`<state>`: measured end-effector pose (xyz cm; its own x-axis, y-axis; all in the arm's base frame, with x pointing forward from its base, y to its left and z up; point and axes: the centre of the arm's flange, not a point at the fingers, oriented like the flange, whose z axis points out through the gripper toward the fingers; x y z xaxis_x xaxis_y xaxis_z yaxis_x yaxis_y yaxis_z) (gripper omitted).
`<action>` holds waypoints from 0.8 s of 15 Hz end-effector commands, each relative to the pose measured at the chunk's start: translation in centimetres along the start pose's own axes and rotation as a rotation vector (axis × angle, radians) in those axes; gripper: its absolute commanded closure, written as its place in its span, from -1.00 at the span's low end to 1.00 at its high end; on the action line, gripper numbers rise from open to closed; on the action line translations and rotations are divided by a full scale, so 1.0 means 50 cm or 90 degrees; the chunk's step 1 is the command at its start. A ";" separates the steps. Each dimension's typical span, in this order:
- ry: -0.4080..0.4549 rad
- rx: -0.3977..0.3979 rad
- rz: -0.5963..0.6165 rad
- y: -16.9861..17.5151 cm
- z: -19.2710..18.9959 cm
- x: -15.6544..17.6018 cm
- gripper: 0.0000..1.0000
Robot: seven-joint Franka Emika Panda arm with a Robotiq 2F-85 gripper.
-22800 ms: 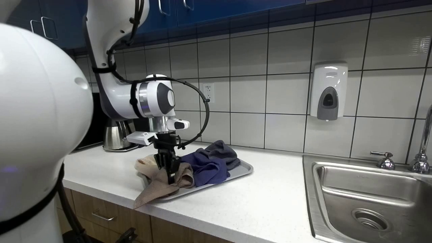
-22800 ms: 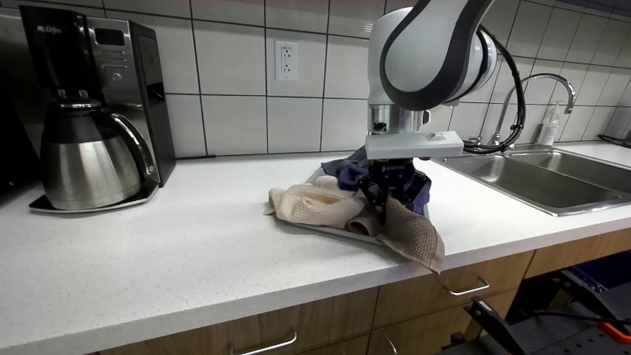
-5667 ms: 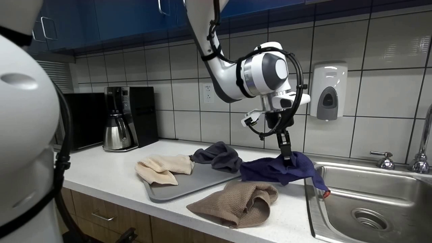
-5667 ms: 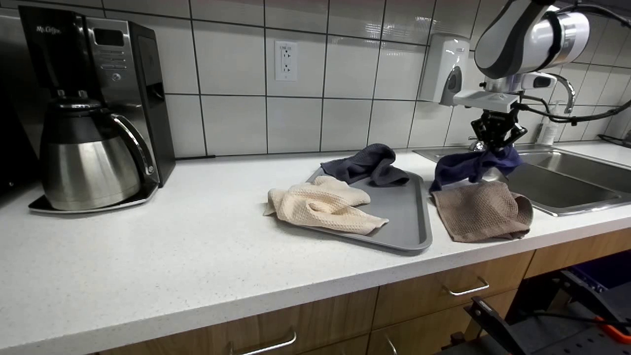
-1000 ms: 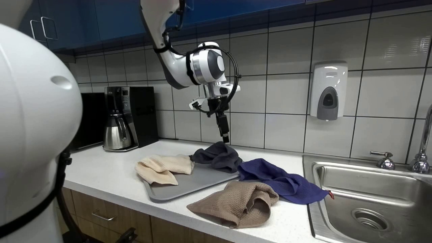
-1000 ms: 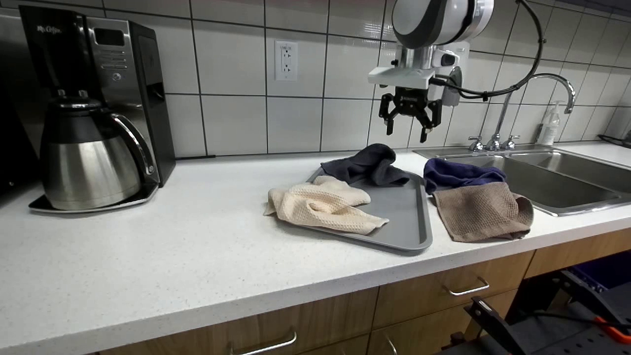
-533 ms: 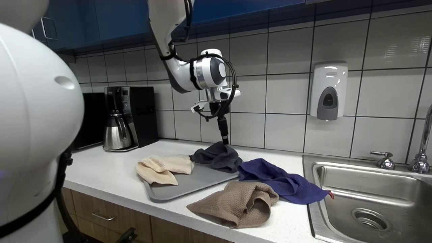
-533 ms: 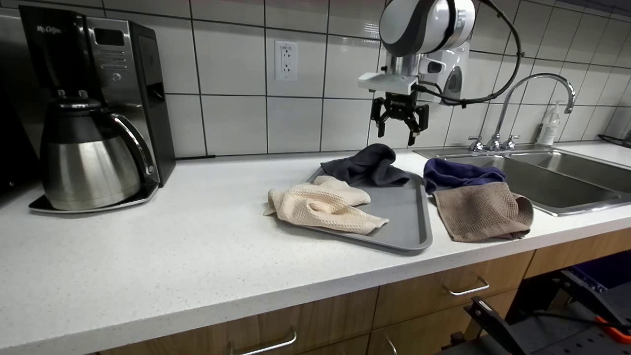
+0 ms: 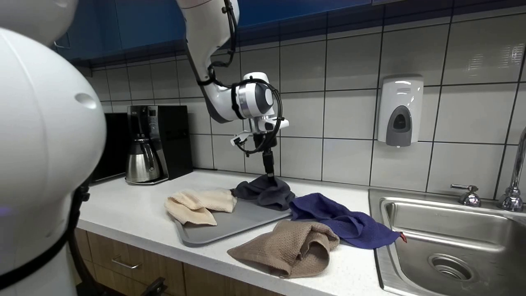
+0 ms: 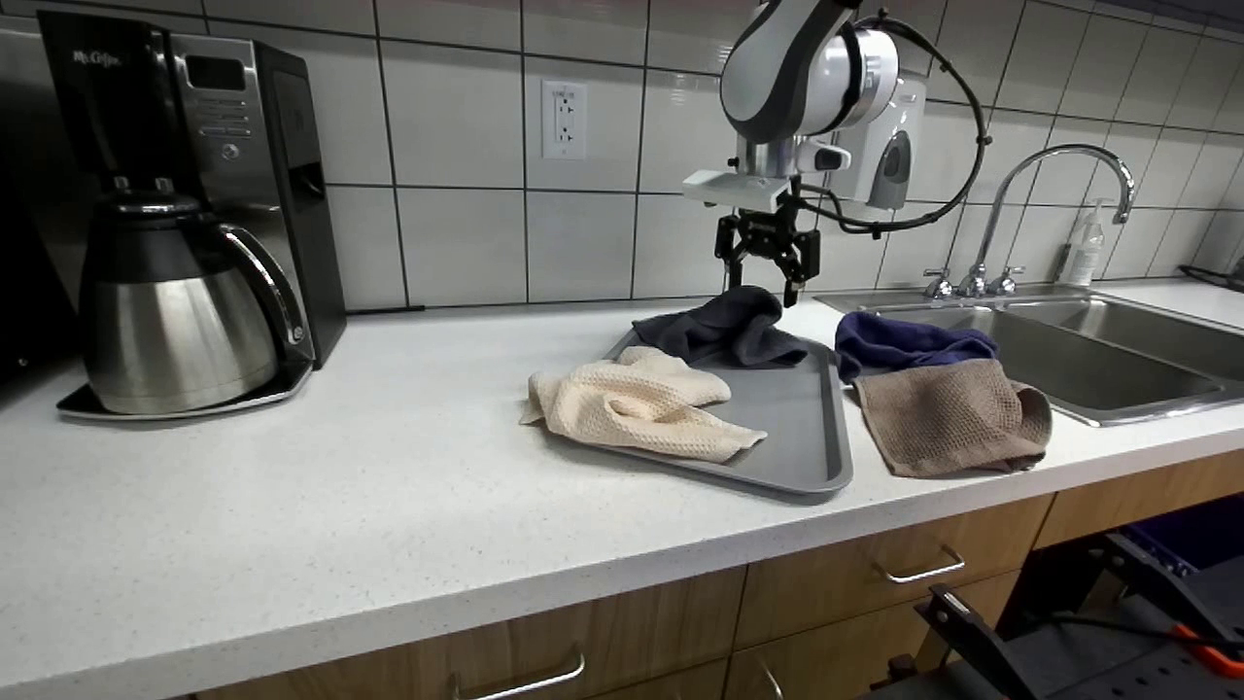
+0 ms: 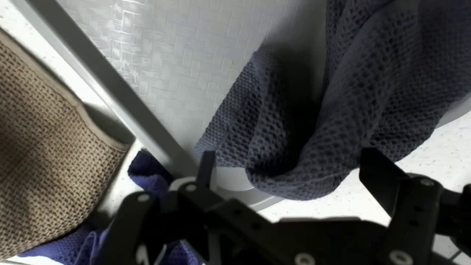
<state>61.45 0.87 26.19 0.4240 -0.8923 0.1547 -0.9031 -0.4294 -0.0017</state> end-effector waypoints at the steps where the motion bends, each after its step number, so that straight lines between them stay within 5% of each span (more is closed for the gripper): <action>1: -0.008 -0.015 0.023 -0.032 0.018 0.009 -1.00; 12: -0.027 -0.035 0.039 -0.050 0.093 0.031 -1.00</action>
<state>63.34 -0.05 21.93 0.3840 -0.9143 0.1286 -0.9230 -0.3838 0.0271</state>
